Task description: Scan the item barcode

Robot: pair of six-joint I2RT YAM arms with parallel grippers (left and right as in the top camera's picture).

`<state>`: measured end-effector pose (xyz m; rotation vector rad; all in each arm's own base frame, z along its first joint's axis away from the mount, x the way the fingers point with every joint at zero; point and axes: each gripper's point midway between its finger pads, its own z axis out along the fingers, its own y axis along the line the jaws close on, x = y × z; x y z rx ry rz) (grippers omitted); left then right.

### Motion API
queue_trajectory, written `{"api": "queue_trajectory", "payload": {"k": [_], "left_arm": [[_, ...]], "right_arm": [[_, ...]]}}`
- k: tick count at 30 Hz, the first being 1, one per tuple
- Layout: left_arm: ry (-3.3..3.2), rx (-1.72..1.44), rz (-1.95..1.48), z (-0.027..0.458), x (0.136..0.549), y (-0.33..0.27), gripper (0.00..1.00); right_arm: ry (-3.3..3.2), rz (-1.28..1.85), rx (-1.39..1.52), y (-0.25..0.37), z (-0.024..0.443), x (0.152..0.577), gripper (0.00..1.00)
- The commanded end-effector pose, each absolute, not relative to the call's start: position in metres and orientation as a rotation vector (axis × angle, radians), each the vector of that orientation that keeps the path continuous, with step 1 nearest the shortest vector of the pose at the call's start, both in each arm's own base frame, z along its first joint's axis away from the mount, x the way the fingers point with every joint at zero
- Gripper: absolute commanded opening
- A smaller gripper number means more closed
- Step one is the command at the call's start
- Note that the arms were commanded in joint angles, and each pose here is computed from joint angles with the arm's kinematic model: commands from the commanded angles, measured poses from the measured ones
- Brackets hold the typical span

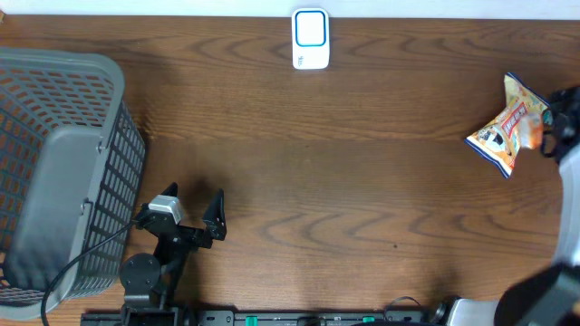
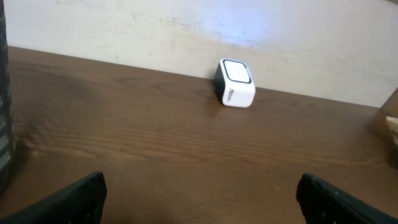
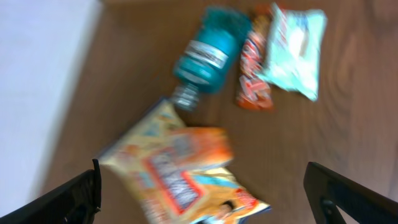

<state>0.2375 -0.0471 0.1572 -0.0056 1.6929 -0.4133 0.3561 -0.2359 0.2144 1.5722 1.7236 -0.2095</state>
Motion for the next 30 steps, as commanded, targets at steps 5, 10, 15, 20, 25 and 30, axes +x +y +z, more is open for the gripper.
{"api": "queue_trajectory", "payload": {"k": [5,10,15,20,25,30], "left_arm": [[1.735,-0.008,-0.423,0.143,0.237,-0.049,0.98],[1.735,-0.008,-0.423,0.143,0.237,-0.049,0.98],[1.735,-0.008,-0.423,0.143,0.237,-0.049,0.98],[1.735,-0.008,-0.423,0.143,0.237,-0.049,0.98],[1.735,-0.008,-0.423,0.143,0.237,-0.049,0.98],[1.735,-0.008,-0.423,0.143,0.237,-0.049,0.98]], "right_arm": [[1.738,-0.384,1.519,-0.239,0.241,0.324,0.99],[1.899,-0.208,1.444,-0.214,0.223,0.341,0.99],[2.020,0.111,1.074,-0.163,0.264,0.365,0.99],[2.018,0.432,0.632,-0.091,0.322,0.363,0.99],[2.023,0.744,0.111,-0.006,0.354,0.324,0.99],[1.990,0.813,-0.088,0.032,0.371,0.283,0.99]]}}
